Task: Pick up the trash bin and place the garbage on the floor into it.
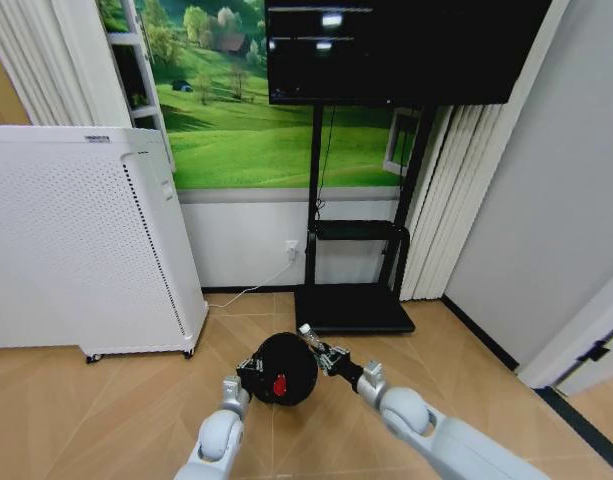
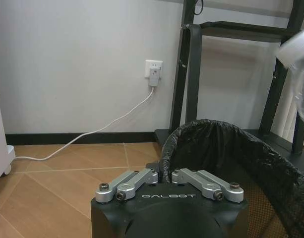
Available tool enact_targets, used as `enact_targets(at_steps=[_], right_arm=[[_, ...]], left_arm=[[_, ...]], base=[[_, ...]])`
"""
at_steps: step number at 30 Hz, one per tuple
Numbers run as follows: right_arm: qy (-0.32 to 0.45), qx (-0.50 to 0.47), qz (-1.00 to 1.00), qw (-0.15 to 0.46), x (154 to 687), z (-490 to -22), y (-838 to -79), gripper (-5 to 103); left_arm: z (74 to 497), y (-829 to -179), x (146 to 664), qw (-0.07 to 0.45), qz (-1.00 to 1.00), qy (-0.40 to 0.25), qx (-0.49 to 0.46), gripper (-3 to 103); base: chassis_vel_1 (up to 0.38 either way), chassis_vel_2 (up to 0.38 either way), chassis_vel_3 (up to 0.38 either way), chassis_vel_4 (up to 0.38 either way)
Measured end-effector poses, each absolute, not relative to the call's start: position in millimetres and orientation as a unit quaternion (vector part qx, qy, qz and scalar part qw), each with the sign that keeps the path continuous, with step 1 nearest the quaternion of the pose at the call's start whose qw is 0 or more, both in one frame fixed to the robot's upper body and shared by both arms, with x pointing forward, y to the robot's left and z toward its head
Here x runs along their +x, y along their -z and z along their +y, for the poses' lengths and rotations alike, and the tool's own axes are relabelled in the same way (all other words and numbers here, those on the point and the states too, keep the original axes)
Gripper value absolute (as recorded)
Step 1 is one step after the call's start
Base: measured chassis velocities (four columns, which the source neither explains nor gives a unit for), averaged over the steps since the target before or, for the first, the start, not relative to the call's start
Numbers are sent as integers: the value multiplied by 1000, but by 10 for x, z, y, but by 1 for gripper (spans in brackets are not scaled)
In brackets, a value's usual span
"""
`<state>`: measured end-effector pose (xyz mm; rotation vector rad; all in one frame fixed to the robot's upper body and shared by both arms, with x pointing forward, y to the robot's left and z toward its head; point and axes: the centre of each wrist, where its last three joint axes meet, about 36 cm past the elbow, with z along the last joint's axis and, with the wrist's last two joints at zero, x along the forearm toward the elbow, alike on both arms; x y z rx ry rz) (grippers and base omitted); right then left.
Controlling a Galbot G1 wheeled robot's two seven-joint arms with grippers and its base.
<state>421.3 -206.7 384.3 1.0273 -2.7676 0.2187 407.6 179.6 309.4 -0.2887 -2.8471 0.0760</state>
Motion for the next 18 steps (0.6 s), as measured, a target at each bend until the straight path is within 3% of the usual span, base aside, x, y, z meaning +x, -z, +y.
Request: enact_targets(at_steps=[18], right_arm=[[-66,382,-920,52,4404,-1682,-3719,19]], left_arm=[[1635,-3029,4186,141,-983,-24,-112,7]], base=[[0,0,0,0]])
